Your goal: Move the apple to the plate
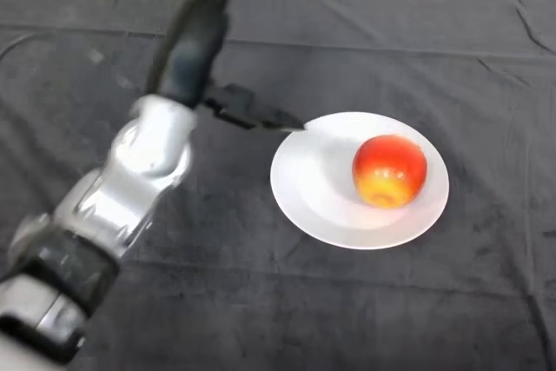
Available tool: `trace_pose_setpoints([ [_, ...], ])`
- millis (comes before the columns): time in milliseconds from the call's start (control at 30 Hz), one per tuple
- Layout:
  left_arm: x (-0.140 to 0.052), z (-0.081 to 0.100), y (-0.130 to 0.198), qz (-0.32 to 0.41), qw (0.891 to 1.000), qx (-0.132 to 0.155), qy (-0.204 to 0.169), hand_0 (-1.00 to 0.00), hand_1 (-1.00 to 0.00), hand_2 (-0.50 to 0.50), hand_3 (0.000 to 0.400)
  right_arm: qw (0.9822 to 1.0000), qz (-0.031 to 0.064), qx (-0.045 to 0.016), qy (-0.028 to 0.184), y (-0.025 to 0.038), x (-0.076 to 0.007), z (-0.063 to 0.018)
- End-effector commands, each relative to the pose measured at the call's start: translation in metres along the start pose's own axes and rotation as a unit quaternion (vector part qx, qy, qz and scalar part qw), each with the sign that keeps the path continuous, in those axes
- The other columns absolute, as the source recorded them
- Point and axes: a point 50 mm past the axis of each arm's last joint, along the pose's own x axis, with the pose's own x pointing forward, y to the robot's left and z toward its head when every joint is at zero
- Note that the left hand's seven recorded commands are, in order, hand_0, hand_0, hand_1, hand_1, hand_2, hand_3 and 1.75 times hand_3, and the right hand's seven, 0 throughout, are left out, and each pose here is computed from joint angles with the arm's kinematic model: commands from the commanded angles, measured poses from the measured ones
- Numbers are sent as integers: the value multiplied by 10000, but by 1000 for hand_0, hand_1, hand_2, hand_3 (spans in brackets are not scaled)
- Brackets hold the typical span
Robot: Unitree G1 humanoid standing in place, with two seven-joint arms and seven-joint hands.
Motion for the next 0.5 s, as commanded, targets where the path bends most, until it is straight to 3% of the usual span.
trace_pose_setpoints([
  [33, -27, 138, 241, 358, 9986, 11, -384, 0, 0, 0, 0, 9994, 230, 157, -206, 140, 57, 59],
  [267, -320, 306, 586, 1263, 9902, -135, -586, 0, 0, 0, 0, 9994, 228, 143, -203, 141, 56, 58],
  [500, -512, 358, 983, 2016, 9767, -43, -733, 0, 0, 0, 0, 9995, 225, 135, -201, 141, 56, 58],
])
